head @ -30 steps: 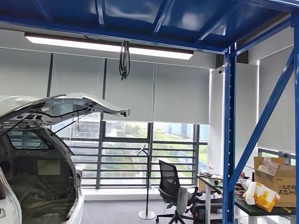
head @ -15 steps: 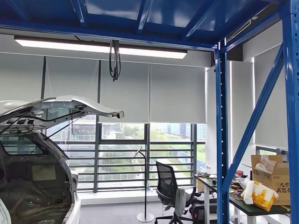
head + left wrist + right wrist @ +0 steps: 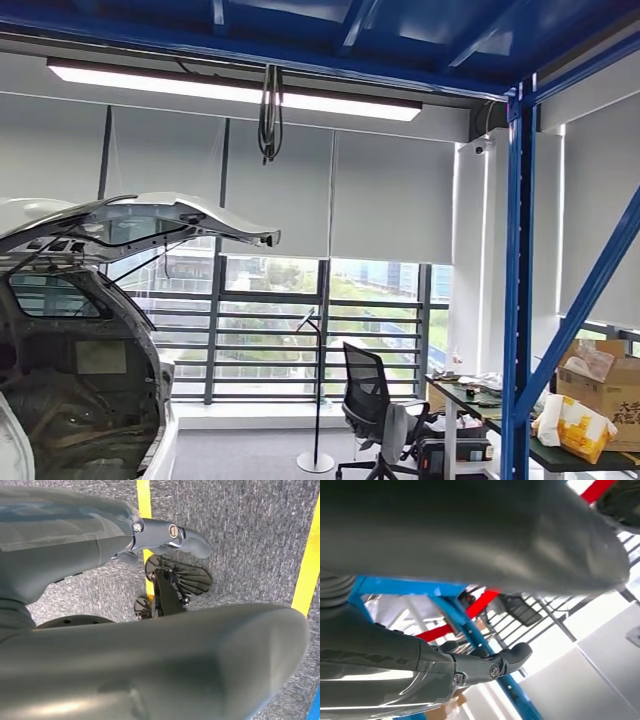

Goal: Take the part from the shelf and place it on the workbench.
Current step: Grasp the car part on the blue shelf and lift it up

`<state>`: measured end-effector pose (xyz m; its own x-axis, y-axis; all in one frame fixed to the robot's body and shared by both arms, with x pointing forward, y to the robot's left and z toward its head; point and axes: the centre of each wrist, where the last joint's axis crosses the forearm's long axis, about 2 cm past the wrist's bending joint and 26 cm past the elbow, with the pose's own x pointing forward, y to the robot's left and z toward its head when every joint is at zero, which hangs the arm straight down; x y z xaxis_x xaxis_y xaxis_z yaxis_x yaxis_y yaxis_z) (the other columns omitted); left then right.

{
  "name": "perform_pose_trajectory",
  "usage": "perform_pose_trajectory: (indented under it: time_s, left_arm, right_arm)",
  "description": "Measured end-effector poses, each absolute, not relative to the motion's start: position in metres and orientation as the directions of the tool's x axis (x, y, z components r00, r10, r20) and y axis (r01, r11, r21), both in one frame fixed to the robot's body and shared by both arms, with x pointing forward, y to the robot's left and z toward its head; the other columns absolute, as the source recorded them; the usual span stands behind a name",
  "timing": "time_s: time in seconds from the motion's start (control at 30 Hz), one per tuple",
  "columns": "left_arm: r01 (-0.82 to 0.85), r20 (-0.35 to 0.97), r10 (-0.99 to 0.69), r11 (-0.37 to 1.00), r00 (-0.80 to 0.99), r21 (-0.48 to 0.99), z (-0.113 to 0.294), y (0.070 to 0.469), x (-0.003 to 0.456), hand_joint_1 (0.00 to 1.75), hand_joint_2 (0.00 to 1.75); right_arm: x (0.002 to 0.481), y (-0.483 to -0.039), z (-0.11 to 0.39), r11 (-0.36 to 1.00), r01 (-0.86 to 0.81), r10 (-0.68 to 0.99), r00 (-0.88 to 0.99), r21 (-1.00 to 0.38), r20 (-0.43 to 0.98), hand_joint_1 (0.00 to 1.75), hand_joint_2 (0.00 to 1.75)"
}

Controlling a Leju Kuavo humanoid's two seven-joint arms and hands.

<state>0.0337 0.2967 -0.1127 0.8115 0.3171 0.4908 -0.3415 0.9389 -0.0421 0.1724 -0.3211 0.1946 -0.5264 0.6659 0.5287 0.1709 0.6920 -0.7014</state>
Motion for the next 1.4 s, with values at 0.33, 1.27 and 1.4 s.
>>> perform_pose_trajectory:
  time_s: [0.33, 1.27, 1.4]
  left_arm:
    - [-0.327, 0.492, 0.304, 0.944, 0.816, -0.042, -0.113, 0.296, 0.035, 0.00, 0.00]
    - [-0.209, 0.513, 0.207, 0.976, 0.833, -0.055, -0.111, 0.298, 0.050, 0.00, 0.00]
    - [-0.169, 0.521, 0.174, 0.984, 0.836, -0.057, -0.110, 0.299, 0.060, 0.00, 0.00]
  right_arm:
    - [0.172, -0.346, 0.179, 0.325, 0.369, 0.942, -0.208, -0.871, 0.264, 0.00, 1.75]
    - [0.261, -0.364, 0.151, -0.044, 0.296, 0.997, 0.078, -0.954, -0.022, 0.00, 1.75]
    - [0.321, -0.331, 0.168, -0.004, 0.269, 1.000, -0.013, -0.963, -0.008, 0.00, 1.75]
